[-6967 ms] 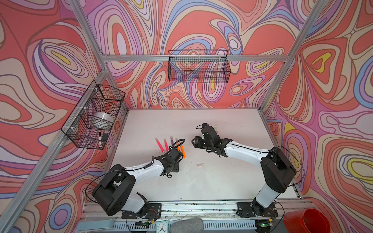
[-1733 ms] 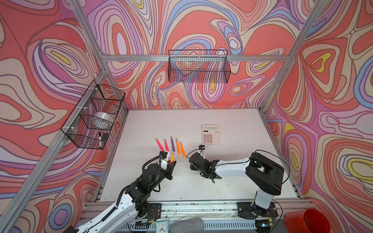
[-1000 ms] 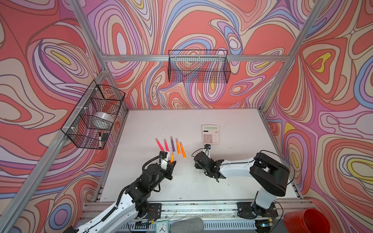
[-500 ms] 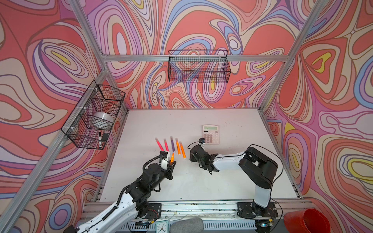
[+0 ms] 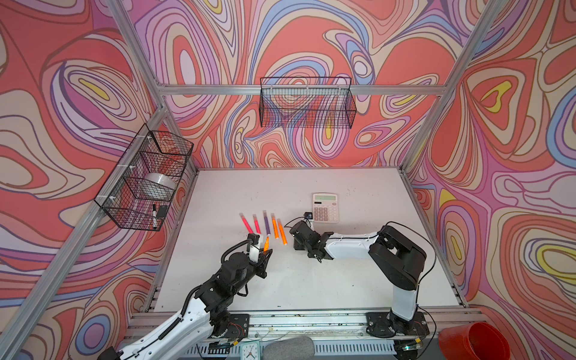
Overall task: Insert the pens into the pen caps
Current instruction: 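Lower the right gripper around the pink cap and close on it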
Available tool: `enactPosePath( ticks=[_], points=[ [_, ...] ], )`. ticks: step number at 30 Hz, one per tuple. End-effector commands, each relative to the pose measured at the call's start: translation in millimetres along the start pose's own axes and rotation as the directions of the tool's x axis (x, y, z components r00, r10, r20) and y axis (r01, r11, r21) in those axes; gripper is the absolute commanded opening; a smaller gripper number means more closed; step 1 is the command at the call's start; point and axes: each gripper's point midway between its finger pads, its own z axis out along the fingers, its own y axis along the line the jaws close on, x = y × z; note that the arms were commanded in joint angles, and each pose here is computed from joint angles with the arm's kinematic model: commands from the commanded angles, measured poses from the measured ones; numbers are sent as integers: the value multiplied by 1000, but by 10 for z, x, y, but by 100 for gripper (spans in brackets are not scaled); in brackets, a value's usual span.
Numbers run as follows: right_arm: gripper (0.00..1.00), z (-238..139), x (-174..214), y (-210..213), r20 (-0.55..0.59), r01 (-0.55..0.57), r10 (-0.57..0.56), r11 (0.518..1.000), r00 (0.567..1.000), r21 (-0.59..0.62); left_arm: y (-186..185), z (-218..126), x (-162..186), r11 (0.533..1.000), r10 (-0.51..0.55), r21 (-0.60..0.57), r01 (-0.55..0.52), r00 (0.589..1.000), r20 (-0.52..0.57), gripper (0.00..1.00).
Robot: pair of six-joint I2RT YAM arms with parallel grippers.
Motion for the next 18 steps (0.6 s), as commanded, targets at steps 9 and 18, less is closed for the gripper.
enactPosePath(
  ticks=[9, 18],
  points=[
    [56, -236, 57, 45, -96, 97, -100, 995, 990, -31, -44, -31, -133, 1000, 6, 14, -7, 999, 40, 0],
    [52, -149, 125, 39, -133, 166, -161, 986, 978, 29, -52, -24, -144, 1000, 6, 16, -7, 999, 38, 0]
  ],
)
